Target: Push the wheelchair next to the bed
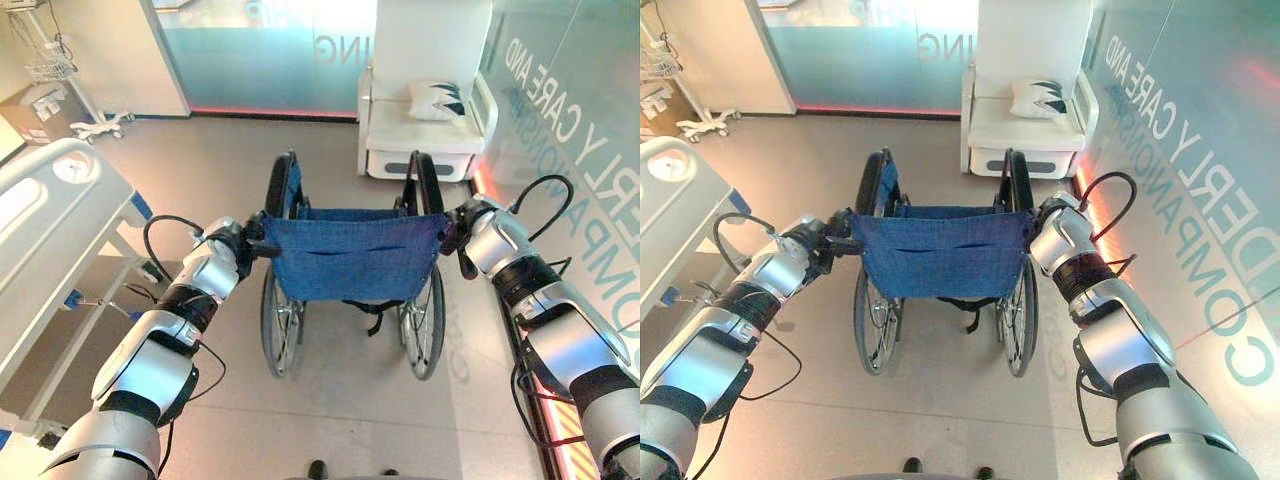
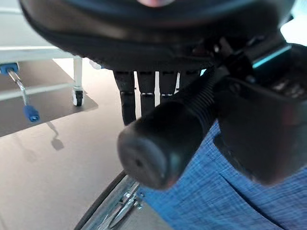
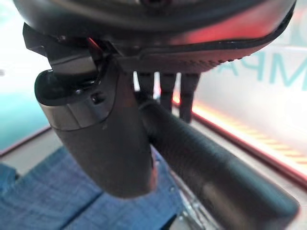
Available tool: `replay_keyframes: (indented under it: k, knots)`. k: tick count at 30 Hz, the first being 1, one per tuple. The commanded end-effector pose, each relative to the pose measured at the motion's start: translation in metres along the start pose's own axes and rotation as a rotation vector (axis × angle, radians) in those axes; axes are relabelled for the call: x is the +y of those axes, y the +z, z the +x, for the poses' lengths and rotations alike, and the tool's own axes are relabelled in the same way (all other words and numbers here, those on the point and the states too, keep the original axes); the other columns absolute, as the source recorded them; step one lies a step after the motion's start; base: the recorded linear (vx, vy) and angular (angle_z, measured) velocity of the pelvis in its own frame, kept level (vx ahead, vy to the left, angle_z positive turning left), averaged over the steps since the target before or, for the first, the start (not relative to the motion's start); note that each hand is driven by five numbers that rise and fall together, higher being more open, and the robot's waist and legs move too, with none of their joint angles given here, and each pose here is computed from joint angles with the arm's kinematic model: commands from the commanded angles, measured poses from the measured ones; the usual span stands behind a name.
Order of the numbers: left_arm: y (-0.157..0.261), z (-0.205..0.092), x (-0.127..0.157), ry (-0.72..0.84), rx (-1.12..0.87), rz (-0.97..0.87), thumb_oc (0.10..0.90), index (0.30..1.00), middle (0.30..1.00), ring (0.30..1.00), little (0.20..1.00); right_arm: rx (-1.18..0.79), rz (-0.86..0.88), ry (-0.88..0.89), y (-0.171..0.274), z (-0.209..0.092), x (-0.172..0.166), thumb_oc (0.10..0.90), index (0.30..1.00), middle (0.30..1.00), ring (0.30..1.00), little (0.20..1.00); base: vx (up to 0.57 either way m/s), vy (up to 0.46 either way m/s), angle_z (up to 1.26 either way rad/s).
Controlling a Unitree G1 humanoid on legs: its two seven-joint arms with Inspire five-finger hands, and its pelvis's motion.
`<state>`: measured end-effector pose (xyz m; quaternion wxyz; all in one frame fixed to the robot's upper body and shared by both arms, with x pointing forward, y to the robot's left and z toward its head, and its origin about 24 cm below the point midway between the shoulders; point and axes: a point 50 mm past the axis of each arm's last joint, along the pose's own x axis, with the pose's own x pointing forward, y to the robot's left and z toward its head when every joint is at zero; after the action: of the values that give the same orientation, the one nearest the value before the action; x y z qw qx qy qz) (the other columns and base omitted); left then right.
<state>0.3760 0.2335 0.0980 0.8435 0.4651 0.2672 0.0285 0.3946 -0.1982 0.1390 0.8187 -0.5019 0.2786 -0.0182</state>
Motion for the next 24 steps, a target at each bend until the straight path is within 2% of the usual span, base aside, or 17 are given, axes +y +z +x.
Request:
replay_keyframes:
  k: [1, 5, 12, 16, 20, 23, 24]
  knots:
    - [-0.045, 0.006, -0.005, 0.019, 0.125, 0.043, 0.400, 0.300, 0.300, 0.300, 0.300, 0.195, -0.072, 0.272, -0.068, 0.016, 0.050, 0.400, 0.300, 0.300, 0.300, 0.300, 0.00, 0.000, 0.00]
    - [-0.040, 0.005, -0.004, 0.055, 0.085, 0.064, 0.400, 0.300, 0.300, 0.300, 0.300, 0.112, -0.099, 0.195, -0.061, 0.016, 0.044, 0.400, 0.300, 0.300, 0.300, 0.300, 0.00, 0.000, 0.00]
    - [-0.031, 0.004, 0.006, 0.081, 0.049, 0.129, 0.400, 0.300, 0.300, 0.300, 0.300, 0.102, -0.078, 0.195, -0.055, 0.015, 0.041, 0.400, 0.300, 0.300, 0.300, 0.300, 0.01, 0.029, 0.03]
    - [-0.005, 0.004, 0.020, 0.116, -0.020, 0.131, 0.400, 0.300, 0.300, 0.300, 0.300, 0.014, -0.084, 0.173, -0.035, 0.014, 0.037, 0.400, 0.300, 0.300, 0.300, 0.300, 0.05, 0.051, 0.03]
    - [0.010, 0.002, 0.024, 0.125, -0.074, 0.085, 0.400, 0.300, 0.300, 0.300, 0.300, -0.041, -0.080, 0.152, -0.023, 0.012, 0.037, 0.400, 0.300, 0.300, 0.300, 0.300, 0.06, 0.047, 0.03]
    - [0.018, 0.000, 0.027, 0.148, -0.140, -0.024, 0.400, 0.300, 0.300, 0.300, 0.300, -0.076, -0.099, 0.127, -0.019, 0.011, 0.033, 0.400, 0.300, 0.300, 0.300, 0.300, 0.03, 0.099, 0.00]
    - [0.022, -0.001, 0.026, 0.131, -0.178, -0.116, 0.400, 0.300, 0.300, 0.300, 0.300, -0.092, -0.113, 0.105, -0.018, 0.011, 0.030, 0.400, 0.300, 0.300, 0.300, 0.300, 0.03, 0.107, 0.00]
